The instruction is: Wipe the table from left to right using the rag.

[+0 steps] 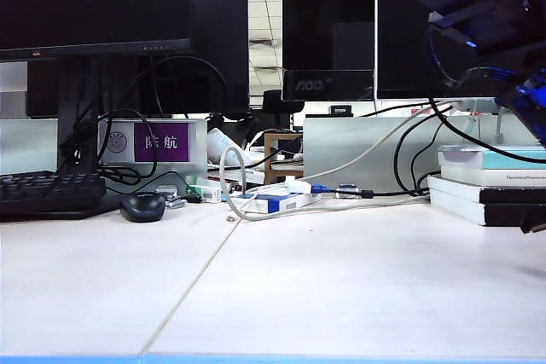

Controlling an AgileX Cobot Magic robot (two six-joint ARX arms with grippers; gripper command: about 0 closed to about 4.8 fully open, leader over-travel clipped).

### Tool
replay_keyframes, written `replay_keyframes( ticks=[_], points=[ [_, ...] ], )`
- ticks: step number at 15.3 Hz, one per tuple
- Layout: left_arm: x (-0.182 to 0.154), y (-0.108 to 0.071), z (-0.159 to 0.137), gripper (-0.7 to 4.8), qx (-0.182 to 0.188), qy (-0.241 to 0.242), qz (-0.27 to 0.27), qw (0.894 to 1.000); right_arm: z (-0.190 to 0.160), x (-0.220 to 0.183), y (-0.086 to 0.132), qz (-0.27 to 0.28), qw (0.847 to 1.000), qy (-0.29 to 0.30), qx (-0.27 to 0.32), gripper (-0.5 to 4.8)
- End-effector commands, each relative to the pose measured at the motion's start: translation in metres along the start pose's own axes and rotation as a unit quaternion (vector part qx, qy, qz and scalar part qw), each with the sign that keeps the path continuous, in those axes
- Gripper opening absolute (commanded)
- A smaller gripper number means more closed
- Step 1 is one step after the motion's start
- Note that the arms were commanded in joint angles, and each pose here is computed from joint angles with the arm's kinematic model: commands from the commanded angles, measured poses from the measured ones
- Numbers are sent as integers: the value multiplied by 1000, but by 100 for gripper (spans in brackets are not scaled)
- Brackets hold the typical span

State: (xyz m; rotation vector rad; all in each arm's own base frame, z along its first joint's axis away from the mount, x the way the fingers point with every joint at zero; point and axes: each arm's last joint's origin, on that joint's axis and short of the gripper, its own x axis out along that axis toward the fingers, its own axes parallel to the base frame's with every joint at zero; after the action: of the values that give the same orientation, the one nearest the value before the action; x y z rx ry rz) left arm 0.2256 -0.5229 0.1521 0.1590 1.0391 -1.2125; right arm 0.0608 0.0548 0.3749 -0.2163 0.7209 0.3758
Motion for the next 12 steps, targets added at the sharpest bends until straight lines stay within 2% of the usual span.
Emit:
replay_keyframes(
  ticks=[1, 4, 7, 10, 11, 12],
  points=[
    [7, -5, -6, -5, 3, 8, 14, 1000, 0, -3, -1, 0, 1000, -9, 5, -1],
    [8, -7, -7, -5, 5, 6, 32, 999, 0, -4, -2, 1, 1000, -10, 5, -1],
    [10, -4, -13, -5, 10, 25, 57, 998, 0, -4, -2, 1, 1000, -10, 5, -1],
    [12, -3, -14, -5, 13, 30, 58, 998, 0, -4, -2, 1, 1000, -10, 5, -1],
    [11, -4, -14, 25, 14, 28, 53, 998, 0, -4, -2, 1, 1000, -10, 5, -1],
    [11, -5, -13, 89, 14, 28, 48, 998, 0, -4, -2, 1, 1000, -10, 5, -1]
  ],
)
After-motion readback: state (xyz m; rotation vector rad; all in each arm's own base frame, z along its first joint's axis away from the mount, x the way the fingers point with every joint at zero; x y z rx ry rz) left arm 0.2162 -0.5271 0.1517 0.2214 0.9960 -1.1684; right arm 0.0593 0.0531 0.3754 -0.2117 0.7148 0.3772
